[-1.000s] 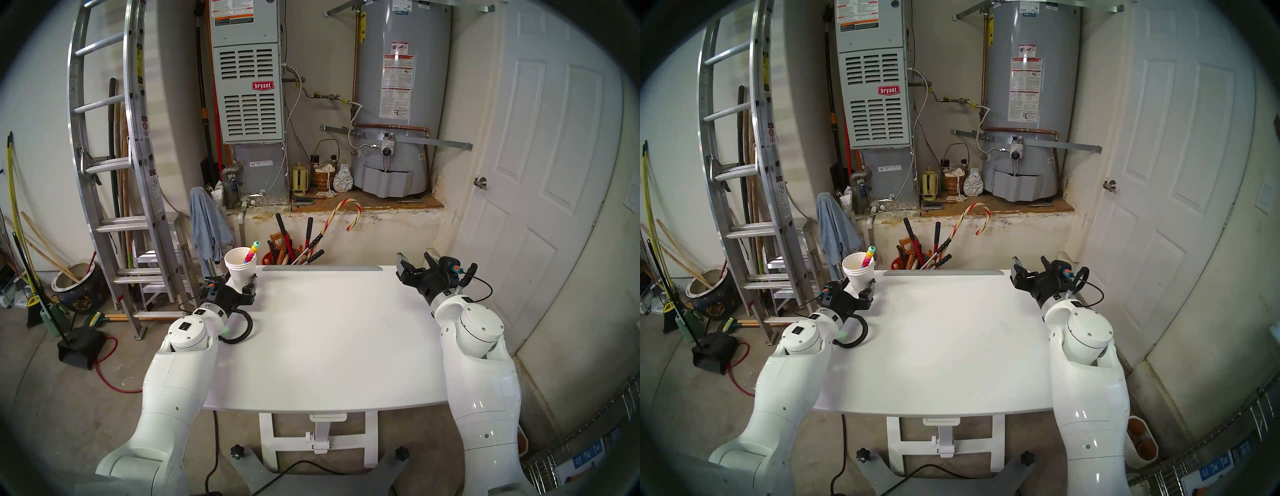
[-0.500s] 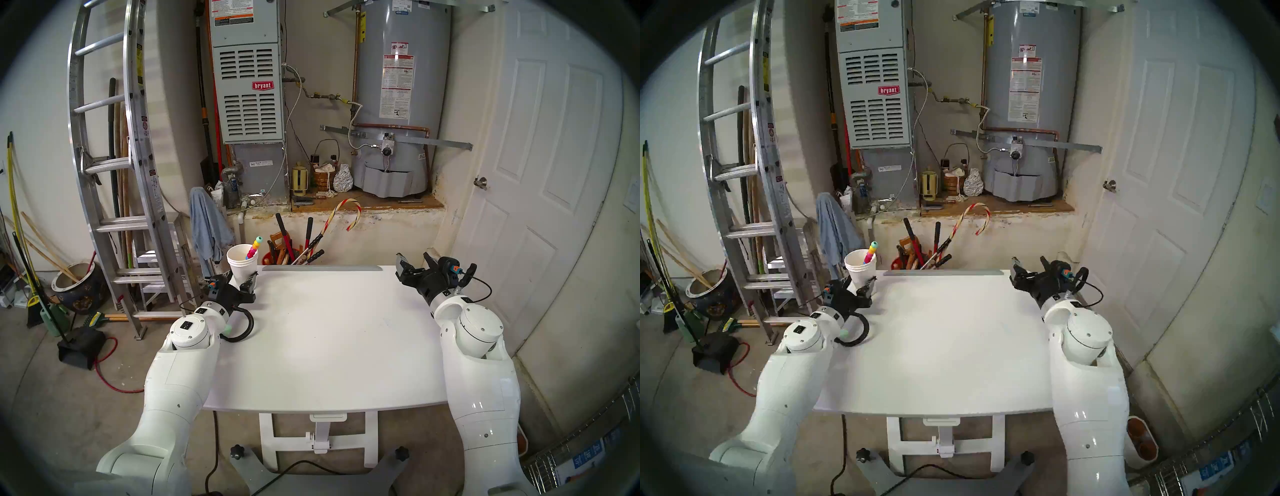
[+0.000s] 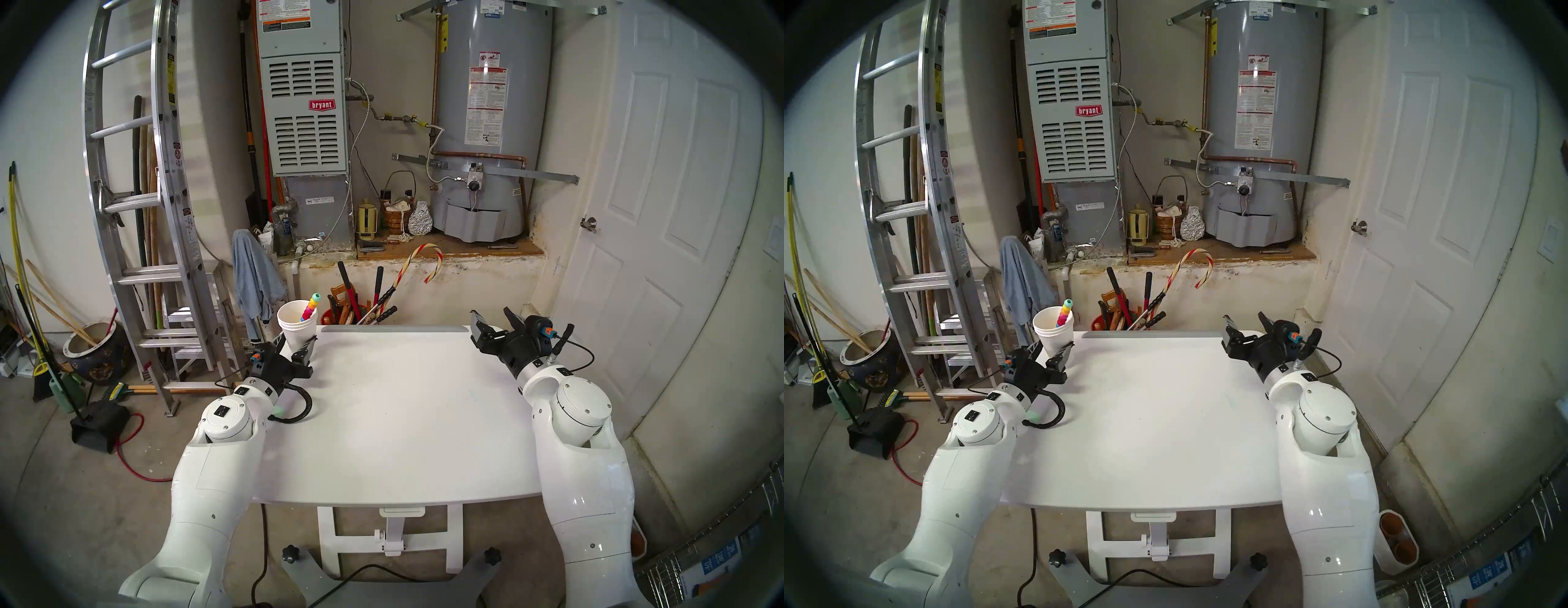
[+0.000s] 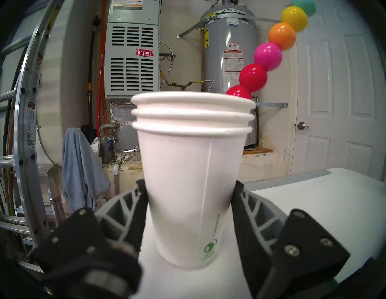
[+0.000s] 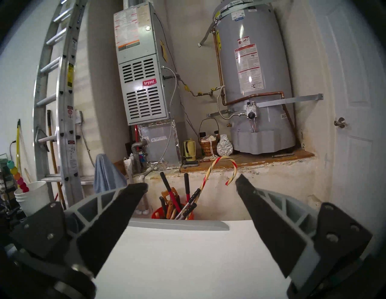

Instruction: Switch the marker to another color

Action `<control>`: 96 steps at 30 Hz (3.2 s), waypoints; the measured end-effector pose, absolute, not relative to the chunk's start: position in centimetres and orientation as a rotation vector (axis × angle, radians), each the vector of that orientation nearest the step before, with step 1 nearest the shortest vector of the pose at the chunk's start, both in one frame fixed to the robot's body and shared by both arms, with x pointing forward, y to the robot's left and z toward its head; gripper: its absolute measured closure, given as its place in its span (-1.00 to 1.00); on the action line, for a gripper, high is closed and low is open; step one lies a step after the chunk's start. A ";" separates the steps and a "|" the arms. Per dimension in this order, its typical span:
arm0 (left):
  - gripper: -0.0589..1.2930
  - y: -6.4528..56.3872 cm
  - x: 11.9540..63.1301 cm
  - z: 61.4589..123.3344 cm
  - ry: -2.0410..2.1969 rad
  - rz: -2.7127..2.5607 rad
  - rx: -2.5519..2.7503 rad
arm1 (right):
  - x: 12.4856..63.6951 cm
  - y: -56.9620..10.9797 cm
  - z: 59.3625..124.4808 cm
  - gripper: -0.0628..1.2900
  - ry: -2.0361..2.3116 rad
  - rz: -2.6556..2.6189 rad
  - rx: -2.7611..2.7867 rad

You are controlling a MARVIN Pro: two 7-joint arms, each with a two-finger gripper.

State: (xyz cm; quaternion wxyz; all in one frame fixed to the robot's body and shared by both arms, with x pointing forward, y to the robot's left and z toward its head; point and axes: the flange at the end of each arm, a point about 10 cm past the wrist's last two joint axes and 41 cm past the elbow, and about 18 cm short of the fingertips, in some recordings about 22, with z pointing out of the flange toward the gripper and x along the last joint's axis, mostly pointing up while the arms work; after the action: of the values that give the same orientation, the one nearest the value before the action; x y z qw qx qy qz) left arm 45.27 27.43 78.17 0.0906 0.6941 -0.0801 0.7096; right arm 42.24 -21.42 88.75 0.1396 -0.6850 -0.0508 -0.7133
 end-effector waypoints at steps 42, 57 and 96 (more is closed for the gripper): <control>-0.12 21.2 44.4 80.3 -0.408 2.016 1.970 | 39.1 -5.7 86.0 -0.88 -0.532 -1.810 -1.732; -0.12 19.7 43.7 80.9 -0.434 1.995 1.924 | 39.9 -4.4 84.8 -0.88 -0.620 -1.937 -1.685; -0.12 17.6 43.0 79.6 -0.481 1.926 1.913 | 40.3 -4.9 85.0 -0.88 -0.668 -2.214 -1.485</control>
State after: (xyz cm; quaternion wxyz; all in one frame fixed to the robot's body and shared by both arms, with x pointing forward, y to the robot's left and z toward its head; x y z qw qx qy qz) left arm 43.00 17.58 79.62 0.1909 0.6811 -0.1714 0.6857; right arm 40.25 -4.86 85.02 0.1951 -0.5300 -0.2384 -0.7901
